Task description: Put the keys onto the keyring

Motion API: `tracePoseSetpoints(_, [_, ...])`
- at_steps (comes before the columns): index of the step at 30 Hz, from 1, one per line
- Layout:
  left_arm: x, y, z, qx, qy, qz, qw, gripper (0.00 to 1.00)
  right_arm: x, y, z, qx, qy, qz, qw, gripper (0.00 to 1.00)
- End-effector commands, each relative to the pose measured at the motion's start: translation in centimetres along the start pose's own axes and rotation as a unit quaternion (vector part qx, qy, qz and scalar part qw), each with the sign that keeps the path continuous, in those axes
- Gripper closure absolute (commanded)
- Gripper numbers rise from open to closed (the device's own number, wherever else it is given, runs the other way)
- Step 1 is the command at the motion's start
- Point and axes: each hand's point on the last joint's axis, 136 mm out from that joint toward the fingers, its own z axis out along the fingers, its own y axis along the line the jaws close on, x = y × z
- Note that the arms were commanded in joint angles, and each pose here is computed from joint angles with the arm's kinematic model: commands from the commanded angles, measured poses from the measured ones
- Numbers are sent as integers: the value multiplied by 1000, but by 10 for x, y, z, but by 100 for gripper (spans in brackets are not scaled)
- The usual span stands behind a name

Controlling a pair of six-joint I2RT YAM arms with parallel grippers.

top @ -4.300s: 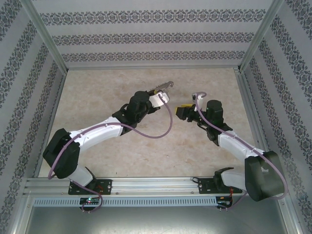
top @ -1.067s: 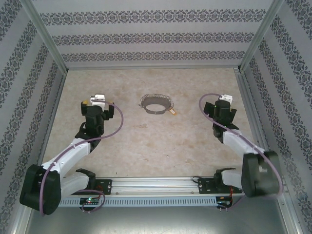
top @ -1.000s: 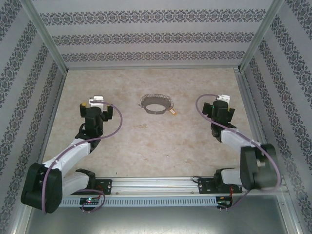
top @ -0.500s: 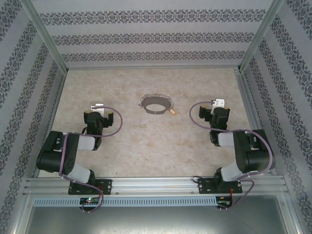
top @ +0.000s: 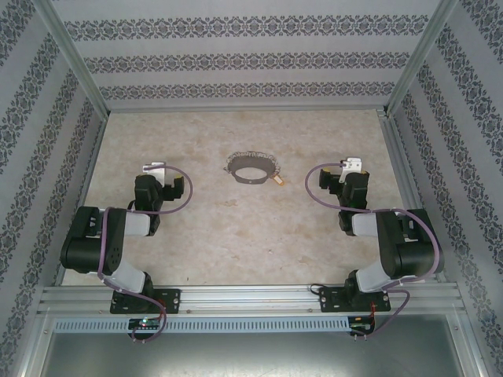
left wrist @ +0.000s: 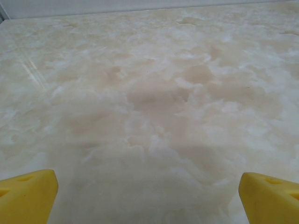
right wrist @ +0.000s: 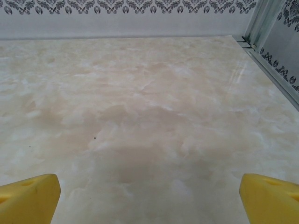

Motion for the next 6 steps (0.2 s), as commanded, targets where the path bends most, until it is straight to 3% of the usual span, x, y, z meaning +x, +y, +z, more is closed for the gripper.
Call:
tracePoseSetpoints(1, [-7,-1,2,7,-7,-11,1000,0,-10,1,1,-8,-15,-1,1000,2])
tracePoseSetpoints(6, [-7,0,2,7,-7,-11,1000,0,-10,1,-1,-9,-18,-2,1000,2])
